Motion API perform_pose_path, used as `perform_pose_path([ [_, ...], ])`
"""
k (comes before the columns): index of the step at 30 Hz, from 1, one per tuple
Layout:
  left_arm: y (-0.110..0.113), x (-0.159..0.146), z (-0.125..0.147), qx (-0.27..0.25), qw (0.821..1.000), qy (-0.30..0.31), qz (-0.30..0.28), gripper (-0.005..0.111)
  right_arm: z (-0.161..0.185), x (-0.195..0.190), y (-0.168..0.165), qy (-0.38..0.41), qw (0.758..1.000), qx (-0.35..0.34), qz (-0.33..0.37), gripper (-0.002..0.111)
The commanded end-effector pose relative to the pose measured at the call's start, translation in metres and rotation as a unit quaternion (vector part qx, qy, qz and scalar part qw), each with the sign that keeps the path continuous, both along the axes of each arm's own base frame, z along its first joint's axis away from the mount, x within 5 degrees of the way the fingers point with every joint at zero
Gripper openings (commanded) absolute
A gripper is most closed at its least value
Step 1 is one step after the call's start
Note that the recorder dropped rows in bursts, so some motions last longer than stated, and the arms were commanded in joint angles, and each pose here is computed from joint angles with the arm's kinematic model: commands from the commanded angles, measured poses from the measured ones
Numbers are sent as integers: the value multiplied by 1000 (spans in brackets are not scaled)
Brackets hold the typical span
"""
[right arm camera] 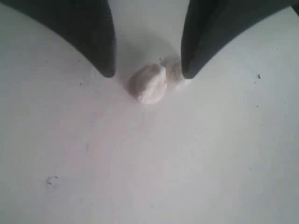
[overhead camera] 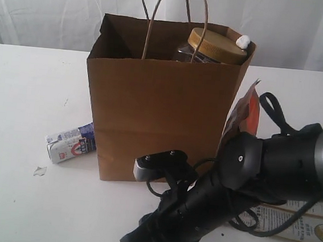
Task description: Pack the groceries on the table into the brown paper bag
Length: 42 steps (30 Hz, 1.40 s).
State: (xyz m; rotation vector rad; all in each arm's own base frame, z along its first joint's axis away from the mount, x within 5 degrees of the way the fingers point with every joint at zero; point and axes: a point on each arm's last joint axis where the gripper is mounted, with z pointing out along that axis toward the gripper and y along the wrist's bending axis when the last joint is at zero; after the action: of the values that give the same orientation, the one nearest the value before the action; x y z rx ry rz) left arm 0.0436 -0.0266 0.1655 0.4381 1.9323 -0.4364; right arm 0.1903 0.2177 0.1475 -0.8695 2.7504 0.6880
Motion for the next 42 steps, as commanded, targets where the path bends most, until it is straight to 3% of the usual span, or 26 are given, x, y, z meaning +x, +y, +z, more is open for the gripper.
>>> perform_pose_path([
  [1, 0, 0, -1, -2, 1000, 1, -2, 0, 0, 4, 4, -5, 1000, 3, 6, 42],
  [23, 0, 0, -1, -2, 1000, 1, -2, 0, -20, 3, 10, 12, 1000, -20, 20, 35],
  [25, 0, 0, -1, -2, 1000, 1, -2, 0, -21, 3, 10, 13, 1000, -21, 20, 32],
  [30, 0, 0, -1, -2, 1000, 1, -2, 0, -21, 4, 10, -1, 999, -20, 28, 1],
  [33, 0, 0, -1, -2, 1000, 1, -2, 0, -20, 7, 10, -14, 1000, -18, 21, 0],
  [42, 0, 0, -1, -2, 1000, 1, -2, 0, 81, -4, -2, -156, 983, 73, 57, 0],
])
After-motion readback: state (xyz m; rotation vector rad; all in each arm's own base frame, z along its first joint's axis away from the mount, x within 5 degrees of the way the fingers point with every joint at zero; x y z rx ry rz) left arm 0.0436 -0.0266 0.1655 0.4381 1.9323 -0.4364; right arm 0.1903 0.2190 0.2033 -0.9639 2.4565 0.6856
